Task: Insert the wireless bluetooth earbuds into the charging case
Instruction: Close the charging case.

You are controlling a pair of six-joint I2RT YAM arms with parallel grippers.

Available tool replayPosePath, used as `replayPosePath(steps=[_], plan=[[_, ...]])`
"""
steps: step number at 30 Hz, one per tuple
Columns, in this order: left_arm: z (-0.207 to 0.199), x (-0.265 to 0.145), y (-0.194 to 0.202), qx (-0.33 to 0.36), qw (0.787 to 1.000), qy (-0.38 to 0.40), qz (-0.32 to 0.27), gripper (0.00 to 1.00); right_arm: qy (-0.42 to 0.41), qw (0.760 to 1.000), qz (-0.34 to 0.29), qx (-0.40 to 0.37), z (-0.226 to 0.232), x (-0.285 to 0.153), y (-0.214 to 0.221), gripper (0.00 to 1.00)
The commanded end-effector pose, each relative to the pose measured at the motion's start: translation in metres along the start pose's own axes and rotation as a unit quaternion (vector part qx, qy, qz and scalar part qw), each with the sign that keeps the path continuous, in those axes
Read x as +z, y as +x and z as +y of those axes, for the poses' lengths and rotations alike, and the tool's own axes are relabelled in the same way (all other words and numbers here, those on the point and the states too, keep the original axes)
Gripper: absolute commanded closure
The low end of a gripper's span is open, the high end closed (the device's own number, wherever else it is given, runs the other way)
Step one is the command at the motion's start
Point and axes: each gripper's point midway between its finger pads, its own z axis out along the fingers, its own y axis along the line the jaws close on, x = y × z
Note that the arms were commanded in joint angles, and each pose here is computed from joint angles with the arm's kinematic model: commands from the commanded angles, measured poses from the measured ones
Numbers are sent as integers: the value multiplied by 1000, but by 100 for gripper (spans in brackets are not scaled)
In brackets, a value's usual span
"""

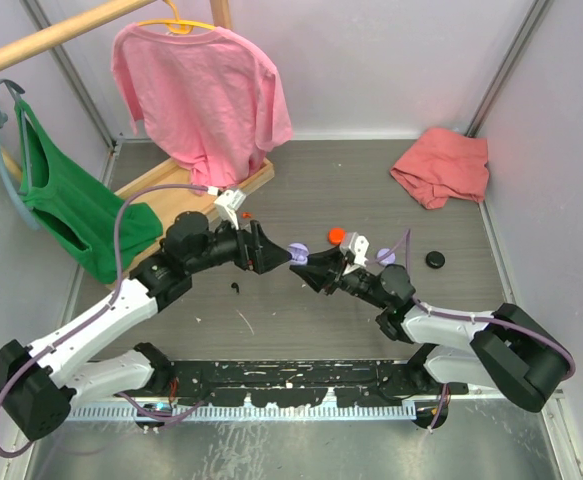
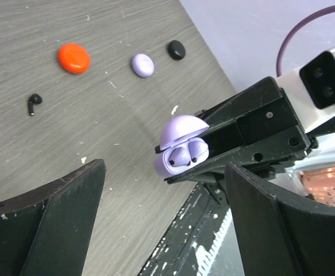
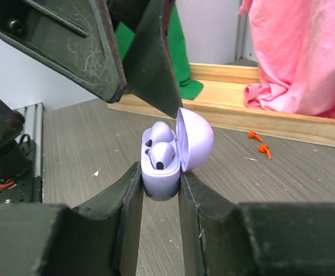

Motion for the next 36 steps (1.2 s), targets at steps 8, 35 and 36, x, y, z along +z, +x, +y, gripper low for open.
replayPosePath(steps=[8, 35, 36], plan=[[-39, 5, -13, -75, 991, 106, 16, 9, -77, 996, -45, 16, 26, 17, -43, 99], [-67, -4, -23, -92, 979, 182, 2, 37, -103, 992, -29, 63, 35, 18, -27, 99], [-67, -5, -24, -91, 979, 183, 1, 37, -106, 992, -28, 64, 36, 17, -26, 99]])
